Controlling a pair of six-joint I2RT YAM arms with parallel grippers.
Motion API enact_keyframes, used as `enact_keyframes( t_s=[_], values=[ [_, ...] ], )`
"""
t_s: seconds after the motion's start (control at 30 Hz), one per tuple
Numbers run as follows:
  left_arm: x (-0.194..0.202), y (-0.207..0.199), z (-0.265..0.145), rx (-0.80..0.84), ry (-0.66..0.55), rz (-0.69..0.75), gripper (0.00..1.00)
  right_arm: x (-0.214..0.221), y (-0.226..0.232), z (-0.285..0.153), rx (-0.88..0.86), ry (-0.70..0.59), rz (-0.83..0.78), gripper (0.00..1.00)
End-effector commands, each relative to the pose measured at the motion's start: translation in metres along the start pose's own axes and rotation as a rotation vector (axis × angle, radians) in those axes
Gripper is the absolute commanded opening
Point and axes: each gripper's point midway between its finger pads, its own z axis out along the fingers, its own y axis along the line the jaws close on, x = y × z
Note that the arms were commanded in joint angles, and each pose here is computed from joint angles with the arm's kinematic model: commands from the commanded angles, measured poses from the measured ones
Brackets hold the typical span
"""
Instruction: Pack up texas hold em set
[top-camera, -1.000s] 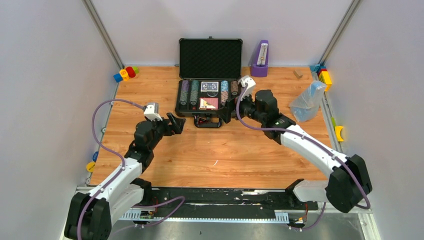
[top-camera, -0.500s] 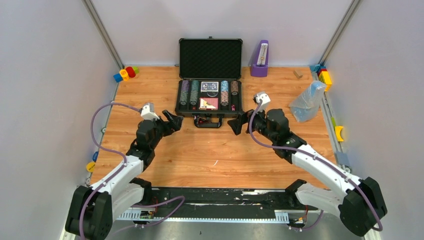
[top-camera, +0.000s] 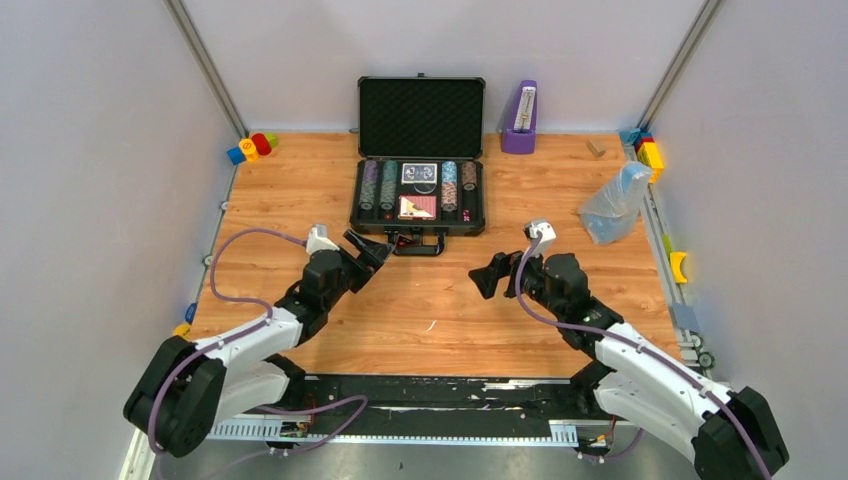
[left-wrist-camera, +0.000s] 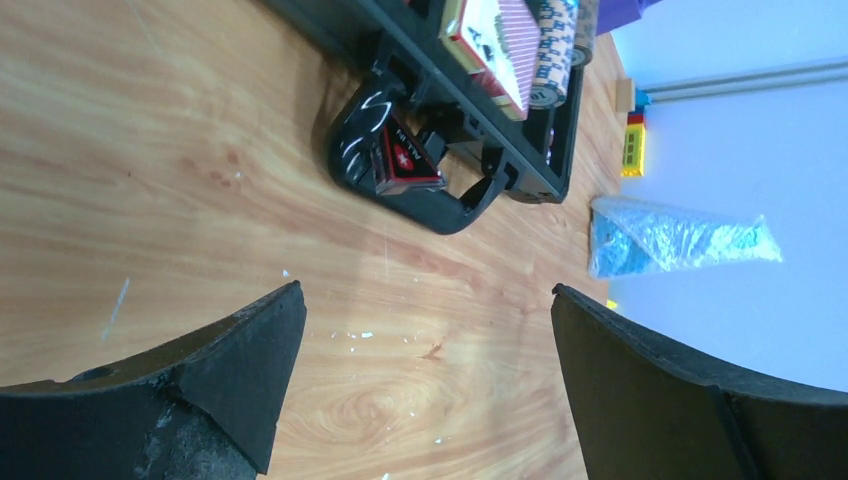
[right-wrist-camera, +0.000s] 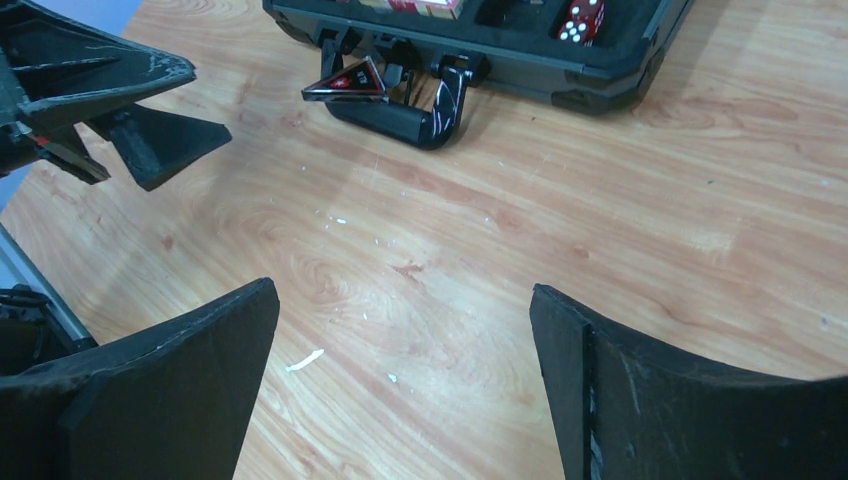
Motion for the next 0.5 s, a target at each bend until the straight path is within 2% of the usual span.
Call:
enact_keyframes(
  t_s=[0.0, 0.23, 0.47],
  values=[
    [-0.009, -0.007, 0.012, -0.025, -0.078, -0.156, 1.00, -0.004, 0.009, -0.006, -0.053, -0.057, 0.043, 0.99],
    [0.005, -0.010, 0.038, -0.018, -0.038, -0.195, 0.96, 0.000, 0.012, -0.007, -0.080, -0.068, 0.056, 0.97],
    [0.010, -0.010, 0.065, 0.028, -0.057, -0.248, 0.81, 0.002, 0.010, -0.010, -0.075, -0.079, 0.050, 0.97]
  ],
)
